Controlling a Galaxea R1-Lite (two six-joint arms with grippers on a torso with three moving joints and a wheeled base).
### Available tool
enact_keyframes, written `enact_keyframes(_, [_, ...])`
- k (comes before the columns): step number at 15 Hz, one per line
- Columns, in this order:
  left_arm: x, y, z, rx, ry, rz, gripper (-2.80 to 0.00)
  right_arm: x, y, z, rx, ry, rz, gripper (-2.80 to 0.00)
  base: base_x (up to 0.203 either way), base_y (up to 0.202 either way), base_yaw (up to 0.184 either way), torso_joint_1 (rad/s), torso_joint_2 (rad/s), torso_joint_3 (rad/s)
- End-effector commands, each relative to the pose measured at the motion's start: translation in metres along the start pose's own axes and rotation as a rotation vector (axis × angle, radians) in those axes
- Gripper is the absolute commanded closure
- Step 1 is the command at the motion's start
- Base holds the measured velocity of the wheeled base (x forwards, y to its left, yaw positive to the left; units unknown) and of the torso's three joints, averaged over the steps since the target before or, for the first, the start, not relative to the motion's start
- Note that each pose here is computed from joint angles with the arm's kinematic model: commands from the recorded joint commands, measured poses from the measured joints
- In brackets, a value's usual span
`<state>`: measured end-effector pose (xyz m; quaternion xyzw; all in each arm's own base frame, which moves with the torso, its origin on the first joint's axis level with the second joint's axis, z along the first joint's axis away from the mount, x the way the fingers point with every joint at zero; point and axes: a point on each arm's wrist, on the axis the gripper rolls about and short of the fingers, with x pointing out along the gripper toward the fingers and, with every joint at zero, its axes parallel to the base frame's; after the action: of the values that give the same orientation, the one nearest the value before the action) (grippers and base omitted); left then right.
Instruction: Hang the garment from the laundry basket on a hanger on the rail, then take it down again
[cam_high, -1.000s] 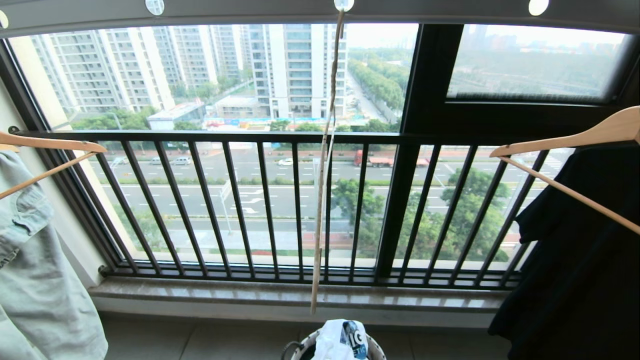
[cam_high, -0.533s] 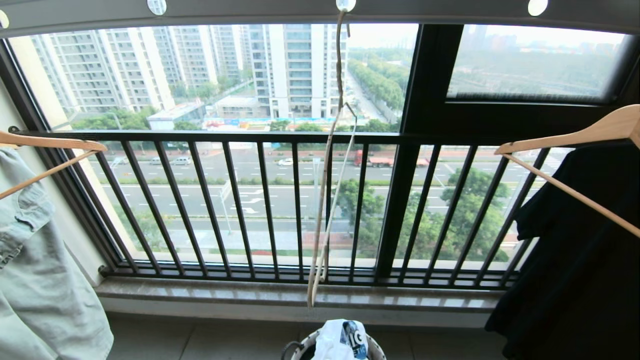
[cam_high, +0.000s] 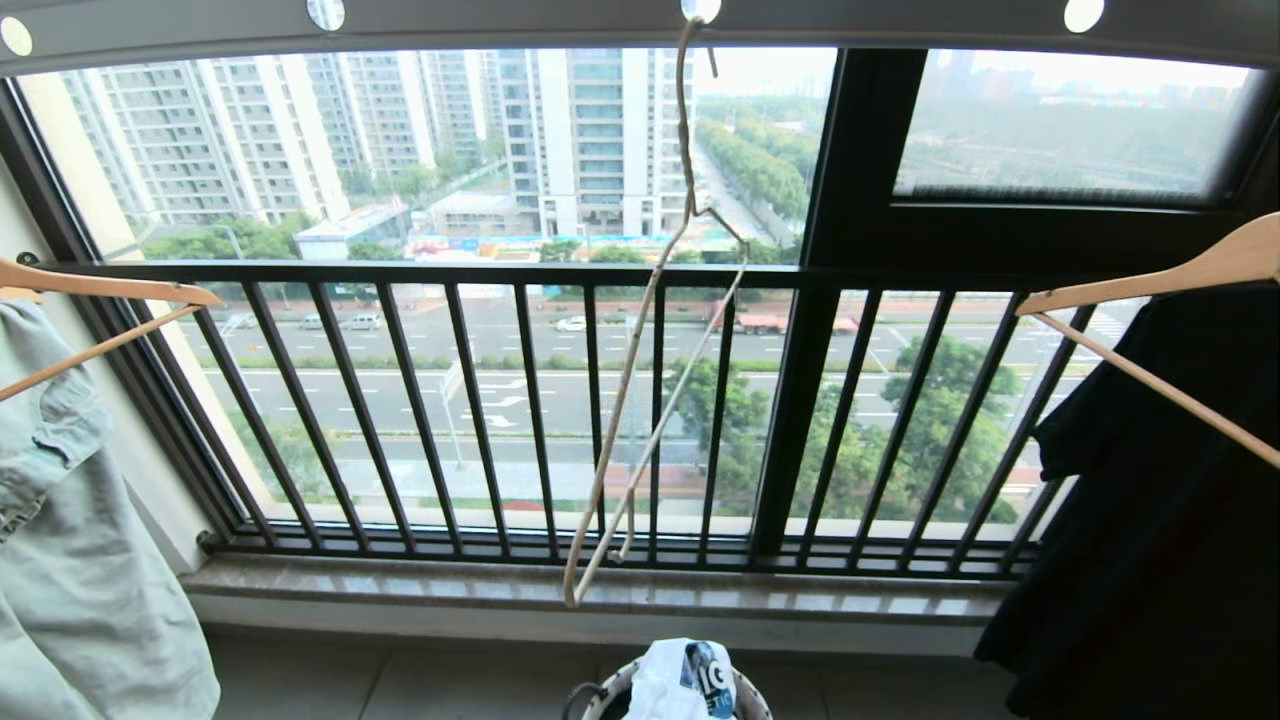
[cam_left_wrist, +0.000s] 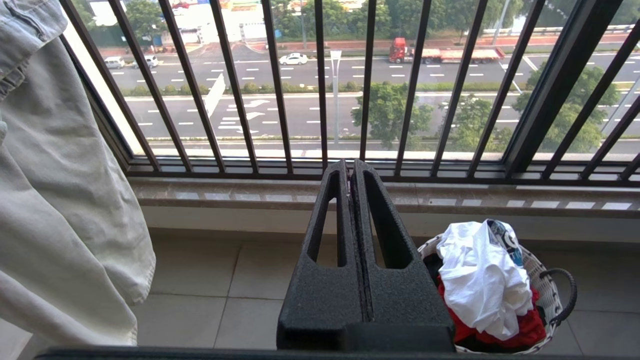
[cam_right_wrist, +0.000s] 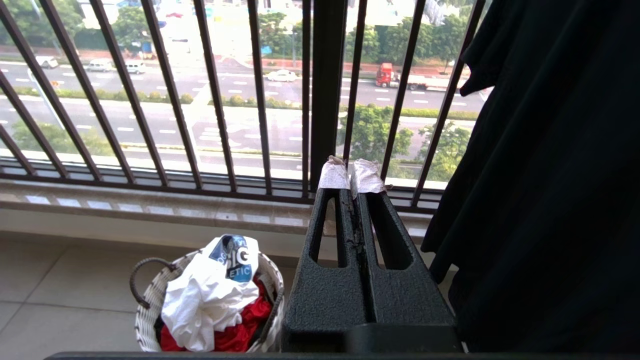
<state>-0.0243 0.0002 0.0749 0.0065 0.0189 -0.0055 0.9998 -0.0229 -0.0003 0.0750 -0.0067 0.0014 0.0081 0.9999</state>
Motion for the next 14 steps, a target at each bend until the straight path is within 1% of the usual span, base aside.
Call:
enact_keyframes(1, [0.0,0.0,-0.0002,0.0,0.0,0.0,0.0,0.0001,0.0,0.0,0.0,0.002,0.001,0.0,0.0,0.0,0.0,0.0,0.0,0.0])
enact_keyframes(14, [0.0,0.0,-0.0002,0.001,0.0,0.0,0.0,0.0001,0.0,0.0,0.0,0.002,-0.001,0.0,0.0,0.0,0.0,0.0,0.0,0.0])
